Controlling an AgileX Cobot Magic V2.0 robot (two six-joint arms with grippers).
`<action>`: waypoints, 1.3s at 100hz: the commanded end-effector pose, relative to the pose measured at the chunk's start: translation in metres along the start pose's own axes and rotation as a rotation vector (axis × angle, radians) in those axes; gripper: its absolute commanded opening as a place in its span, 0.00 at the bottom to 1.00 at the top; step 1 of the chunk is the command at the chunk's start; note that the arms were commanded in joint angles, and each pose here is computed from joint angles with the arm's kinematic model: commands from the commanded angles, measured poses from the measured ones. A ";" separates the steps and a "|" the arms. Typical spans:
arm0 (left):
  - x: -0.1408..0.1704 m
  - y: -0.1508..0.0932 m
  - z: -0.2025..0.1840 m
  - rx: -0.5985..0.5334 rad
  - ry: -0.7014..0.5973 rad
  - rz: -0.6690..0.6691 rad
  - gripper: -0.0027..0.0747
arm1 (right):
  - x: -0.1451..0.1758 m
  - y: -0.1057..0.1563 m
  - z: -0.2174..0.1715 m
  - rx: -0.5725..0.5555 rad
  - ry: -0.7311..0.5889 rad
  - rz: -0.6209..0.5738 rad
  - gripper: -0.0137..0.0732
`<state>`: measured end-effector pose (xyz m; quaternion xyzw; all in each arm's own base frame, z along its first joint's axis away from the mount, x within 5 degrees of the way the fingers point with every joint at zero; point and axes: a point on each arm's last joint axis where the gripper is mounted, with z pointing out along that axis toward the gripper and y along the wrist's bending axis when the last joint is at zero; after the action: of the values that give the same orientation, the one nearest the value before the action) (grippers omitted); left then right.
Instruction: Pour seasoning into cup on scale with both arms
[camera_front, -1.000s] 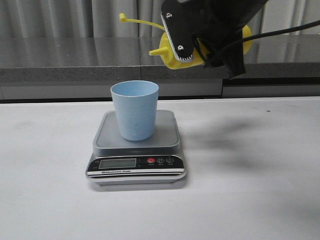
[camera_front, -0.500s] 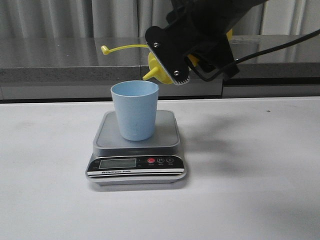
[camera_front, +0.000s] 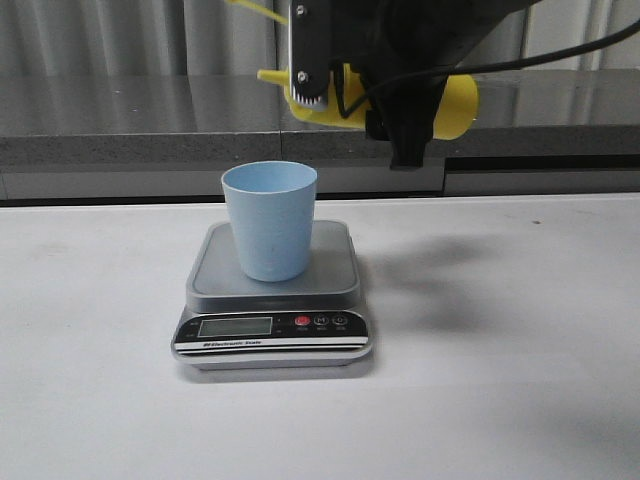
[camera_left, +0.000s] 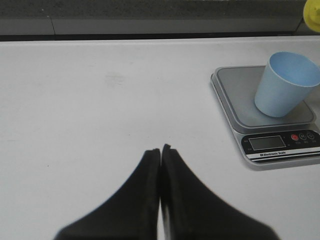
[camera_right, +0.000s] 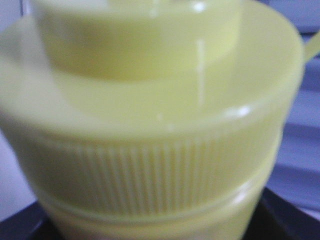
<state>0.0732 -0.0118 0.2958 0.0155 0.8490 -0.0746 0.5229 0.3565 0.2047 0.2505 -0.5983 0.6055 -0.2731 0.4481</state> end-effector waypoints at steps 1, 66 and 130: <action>-0.014 -0.002 -0.004 0.013 -0.091 -0.015 0.01 | 0.003 -0.042 -0.025 0.112 -0.055 0.201 0.45; -0.014 -0.002 -0.004 0.013 -0.091 -0.015 0.01 | 0.056 -0.080 -0.058 0.022 -0.270 0.895 0.45; -0.014 -0.002 -0.004 0.013 -0.091 -0.015 0.01 | 0.070 -0.068 -0.056 -0.031 -0.320 1.006 0.45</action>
<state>0.0732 -0.0118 0.2958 0.0155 0.8490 -0.0746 0.5229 0.3558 0.1227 0.2983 -0.2772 0.7707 0.0855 0.5673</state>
